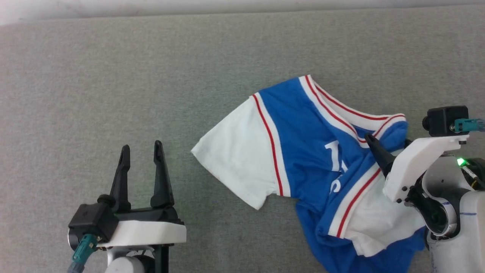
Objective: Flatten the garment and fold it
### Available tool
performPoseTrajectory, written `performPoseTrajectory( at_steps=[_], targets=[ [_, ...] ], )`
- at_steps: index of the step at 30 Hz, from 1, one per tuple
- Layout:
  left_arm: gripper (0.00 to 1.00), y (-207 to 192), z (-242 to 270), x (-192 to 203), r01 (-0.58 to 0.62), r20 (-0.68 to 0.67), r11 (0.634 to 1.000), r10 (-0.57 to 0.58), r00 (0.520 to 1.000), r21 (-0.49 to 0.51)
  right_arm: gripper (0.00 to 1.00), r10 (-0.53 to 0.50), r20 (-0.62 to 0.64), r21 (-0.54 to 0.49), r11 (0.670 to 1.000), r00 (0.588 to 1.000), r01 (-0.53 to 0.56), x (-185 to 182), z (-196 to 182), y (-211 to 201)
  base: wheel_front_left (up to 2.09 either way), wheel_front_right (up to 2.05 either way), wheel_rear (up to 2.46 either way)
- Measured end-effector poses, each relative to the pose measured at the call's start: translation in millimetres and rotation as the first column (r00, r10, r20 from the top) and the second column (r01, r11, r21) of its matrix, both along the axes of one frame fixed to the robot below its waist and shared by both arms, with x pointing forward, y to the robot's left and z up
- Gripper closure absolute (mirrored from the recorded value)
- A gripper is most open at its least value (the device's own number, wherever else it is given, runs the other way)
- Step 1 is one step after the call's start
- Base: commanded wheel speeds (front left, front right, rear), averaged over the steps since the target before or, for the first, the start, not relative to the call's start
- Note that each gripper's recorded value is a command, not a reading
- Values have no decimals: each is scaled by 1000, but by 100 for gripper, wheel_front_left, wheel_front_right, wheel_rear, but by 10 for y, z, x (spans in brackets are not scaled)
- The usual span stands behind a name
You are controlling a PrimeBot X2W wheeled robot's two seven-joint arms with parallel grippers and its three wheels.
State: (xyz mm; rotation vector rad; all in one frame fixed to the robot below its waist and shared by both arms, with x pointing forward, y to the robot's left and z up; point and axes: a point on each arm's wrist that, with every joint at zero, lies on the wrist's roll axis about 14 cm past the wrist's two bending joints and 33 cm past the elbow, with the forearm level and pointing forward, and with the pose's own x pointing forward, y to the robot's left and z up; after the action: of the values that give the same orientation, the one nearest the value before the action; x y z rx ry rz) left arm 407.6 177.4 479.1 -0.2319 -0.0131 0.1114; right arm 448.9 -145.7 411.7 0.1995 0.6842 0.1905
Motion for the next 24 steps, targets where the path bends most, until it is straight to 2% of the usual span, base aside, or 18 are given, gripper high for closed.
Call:
performPoseTrajectory(
  at_steps=[3, 8, 11, 14, 17, 20, 22, 24],
  targets=[
    [0, 57, -29, -18, -17, -11, 1000, 17, 1000, 6, 100, 12, -27, 0, 1000, 1000, -12, 4, -83, 50, 0, 0, 0],
    [0, 76, -48, -4, -24, -14, 1000, 24, 1000, 7, 100, 29, 67, -12, 1000, 997, -28, 241, 135, 83, 0, 0, 0],
    [0, 70, -50, 27, -24, -12, 1000, 24, 1000, 4, 100, 103, 165, -81, 993, 981, -91, 498, 446, 101, 0, 0, 0],
    [0, 47, -58, 75, -15, -9, 1000, 15, 1000, -1, 100, 198, 230, -190, 969, 953, -156, 784, 758, 94, 0, 0, 0],
    [0, 37, -86, 126, -10, -11, 1000, 10, 1000, -7, 100, 325, 238, -311, 918, 915, -245, 1008, 948, 186, 0, 0, 0],
    [0, 44, -154, 171, -9, -26, 1000, 8, 1000, -6, 100, 441, 207, -477, 825, 873, -303, 1236, 983, 184, 0, 0, 0],
    [0, 44, -202, 196, -2, -37, 1000, 2, 999, -5, 100, 483, 169, -568, 760, 859, -316, 1396, 910, 113, 0, 0, 0],
    [0, 47, -239, 218, 5, -44, 1000, -5, 999, -8, 100, 504, 148, -627, 713, 851, -314, 1564, 812, 54, 0, 0, 0]
  ],
)
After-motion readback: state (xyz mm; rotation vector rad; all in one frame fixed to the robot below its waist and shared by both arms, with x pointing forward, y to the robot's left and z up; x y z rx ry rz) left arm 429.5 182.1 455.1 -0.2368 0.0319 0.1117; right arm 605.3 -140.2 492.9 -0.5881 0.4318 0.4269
